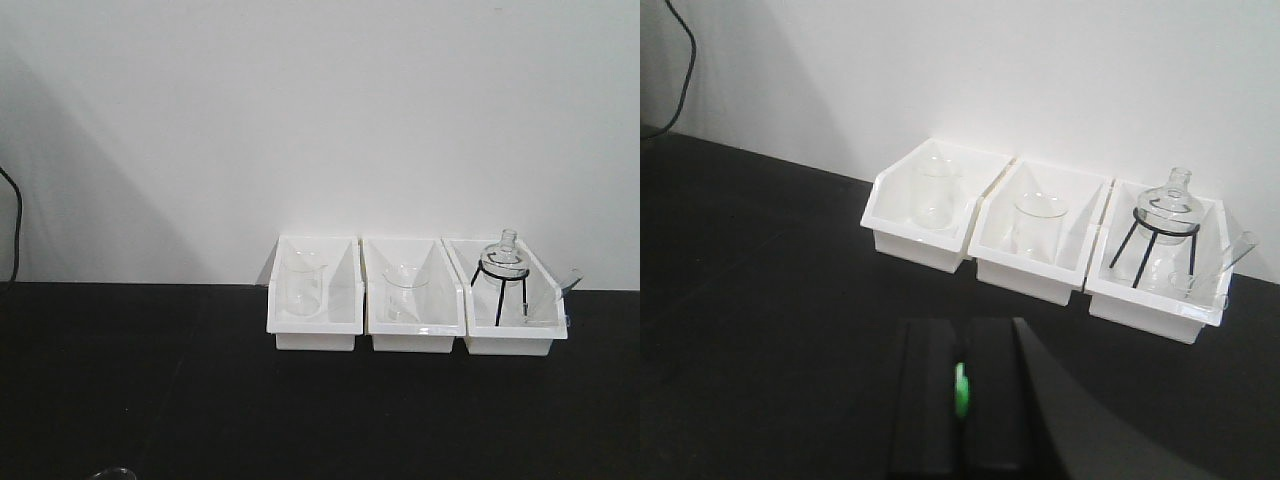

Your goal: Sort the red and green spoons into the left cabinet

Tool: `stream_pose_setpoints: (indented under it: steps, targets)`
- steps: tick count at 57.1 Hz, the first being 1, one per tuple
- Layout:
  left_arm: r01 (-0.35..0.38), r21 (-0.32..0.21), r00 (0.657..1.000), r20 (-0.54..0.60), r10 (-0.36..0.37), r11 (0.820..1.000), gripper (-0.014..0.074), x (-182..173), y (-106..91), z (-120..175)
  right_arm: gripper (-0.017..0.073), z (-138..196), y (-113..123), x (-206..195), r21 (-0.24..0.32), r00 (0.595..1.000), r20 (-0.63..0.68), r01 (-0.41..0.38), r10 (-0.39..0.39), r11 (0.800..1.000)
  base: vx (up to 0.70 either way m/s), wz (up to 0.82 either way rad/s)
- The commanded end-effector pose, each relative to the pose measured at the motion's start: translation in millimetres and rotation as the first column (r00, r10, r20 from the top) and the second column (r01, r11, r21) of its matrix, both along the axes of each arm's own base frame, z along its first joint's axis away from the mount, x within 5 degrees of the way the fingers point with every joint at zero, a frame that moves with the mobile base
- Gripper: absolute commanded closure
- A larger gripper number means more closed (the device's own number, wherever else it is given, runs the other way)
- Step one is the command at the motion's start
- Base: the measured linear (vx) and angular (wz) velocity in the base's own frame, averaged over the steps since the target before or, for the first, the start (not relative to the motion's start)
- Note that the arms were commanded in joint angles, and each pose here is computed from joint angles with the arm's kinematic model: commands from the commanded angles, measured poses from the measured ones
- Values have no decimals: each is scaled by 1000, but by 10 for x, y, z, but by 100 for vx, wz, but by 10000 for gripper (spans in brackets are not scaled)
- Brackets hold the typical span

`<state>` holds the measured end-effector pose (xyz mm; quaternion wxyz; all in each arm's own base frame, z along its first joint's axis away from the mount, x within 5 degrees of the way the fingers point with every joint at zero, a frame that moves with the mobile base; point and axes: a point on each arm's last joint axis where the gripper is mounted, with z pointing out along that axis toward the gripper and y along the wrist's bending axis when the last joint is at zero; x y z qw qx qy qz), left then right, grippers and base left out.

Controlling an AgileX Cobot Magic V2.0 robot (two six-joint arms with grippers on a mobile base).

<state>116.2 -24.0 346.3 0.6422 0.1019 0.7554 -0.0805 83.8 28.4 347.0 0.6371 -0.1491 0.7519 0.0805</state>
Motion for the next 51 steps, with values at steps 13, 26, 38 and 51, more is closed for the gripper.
stream_pose_setpoints:
  steps: [13,26,38,51]
  targets:
    - [-42,-77,996,78,48,996,594,-15,31,99,563,104,-43,7,35,994,91,52,-55,998,0,0]
    - [-39,-85,997,69,45,996,594,-17,27,93,563,104,-43,7,33,994,91,52,-55,998,0,0]
    - [-40,-85,997,69,46,996,594,-17,27,94,563,103,-42,7,33,994,90,51,-54,998,0,0]
    - [-40,-85,997,69,46,996,594,-17,27,94,563,103,-42,7,33,994,90,51,-54,998,0,0]
